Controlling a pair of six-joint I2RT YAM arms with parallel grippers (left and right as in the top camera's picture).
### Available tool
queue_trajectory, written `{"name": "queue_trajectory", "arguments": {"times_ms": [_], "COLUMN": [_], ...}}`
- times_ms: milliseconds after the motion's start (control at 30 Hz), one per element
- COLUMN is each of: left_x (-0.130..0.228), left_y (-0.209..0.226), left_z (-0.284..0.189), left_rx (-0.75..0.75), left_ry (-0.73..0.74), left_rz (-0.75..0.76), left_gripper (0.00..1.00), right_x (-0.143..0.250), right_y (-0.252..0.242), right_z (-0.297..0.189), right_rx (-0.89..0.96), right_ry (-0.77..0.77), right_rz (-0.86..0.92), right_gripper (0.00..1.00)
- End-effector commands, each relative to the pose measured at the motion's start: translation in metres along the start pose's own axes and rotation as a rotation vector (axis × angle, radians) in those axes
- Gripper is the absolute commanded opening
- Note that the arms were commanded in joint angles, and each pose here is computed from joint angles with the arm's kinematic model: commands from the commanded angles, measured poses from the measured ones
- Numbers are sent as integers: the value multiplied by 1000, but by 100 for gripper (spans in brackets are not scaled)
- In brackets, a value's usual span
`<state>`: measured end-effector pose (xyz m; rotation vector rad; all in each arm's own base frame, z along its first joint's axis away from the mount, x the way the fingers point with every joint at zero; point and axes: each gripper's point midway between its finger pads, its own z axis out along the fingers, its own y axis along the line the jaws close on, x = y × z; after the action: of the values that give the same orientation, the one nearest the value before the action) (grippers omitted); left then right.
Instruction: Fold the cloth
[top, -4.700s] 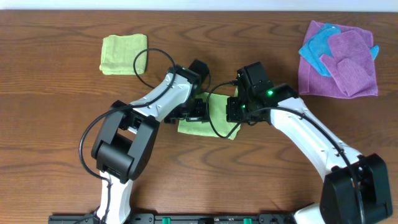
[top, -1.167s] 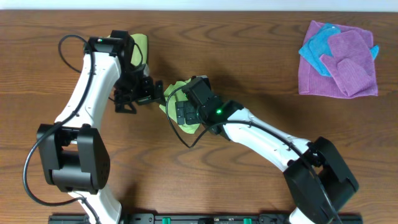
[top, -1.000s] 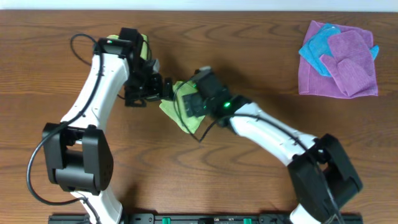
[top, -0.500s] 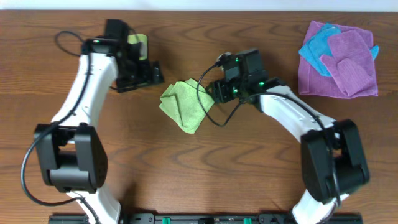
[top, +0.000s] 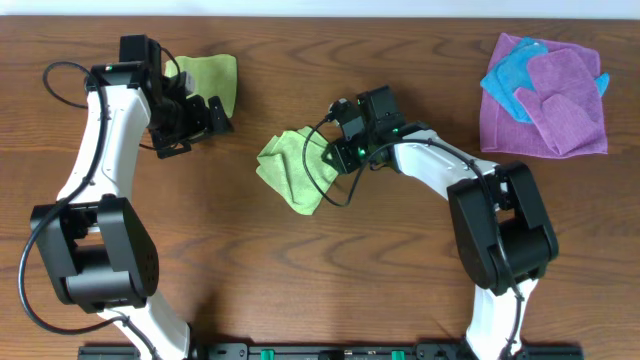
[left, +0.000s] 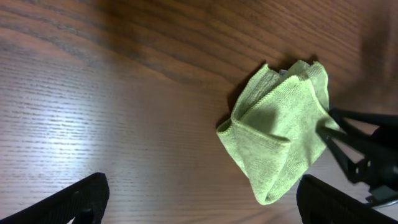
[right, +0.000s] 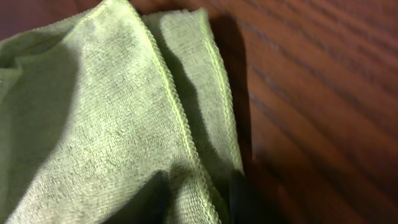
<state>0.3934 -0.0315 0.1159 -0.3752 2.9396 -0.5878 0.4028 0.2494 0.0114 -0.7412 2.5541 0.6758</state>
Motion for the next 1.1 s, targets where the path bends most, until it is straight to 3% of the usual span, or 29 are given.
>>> {"name": "queue_trajectory", "arguments": {"times_ms": [0,200,467,667,767,800,900,933,1067], "left_x": [5,10,20,23,23,23,23,23,23], "left_y": [-1,-1,1,2,2,2,2,2,2], "left_z": [-4,-4,-5,-5,-5,-5,-5,-5,-5], "left_rx": [5,2,-6,-8,-8,-8,-8,-8,-9], "left_ry": [6,24,62,75,75,75,75,75,75], "left_rz": [0,-15,-30,-36,-36,-36,-35,-36,-35], "left_gripper": [98,98,98,98,98,98,98,98,98], "right_x": [6,17,-25,-28,-41,-46,-56,-57,-56], "right_y": [-2,-34,-54,-74,-84,-86,-84,-82,-53], "right_z": [4,-1,-6,-15,-22,-24,-25,-26,-30], "right_rx": [20,209,326,447,520,526,525,517,383], "right_ry": [36,89,-64,-53,-90,-110,-158,-166,-167], "right_rz": [-13,-65,-144,-199,-242,-243,-230,-213,-133], "right_gripper": [13,12,14,13,19,26,78,87,93]}}
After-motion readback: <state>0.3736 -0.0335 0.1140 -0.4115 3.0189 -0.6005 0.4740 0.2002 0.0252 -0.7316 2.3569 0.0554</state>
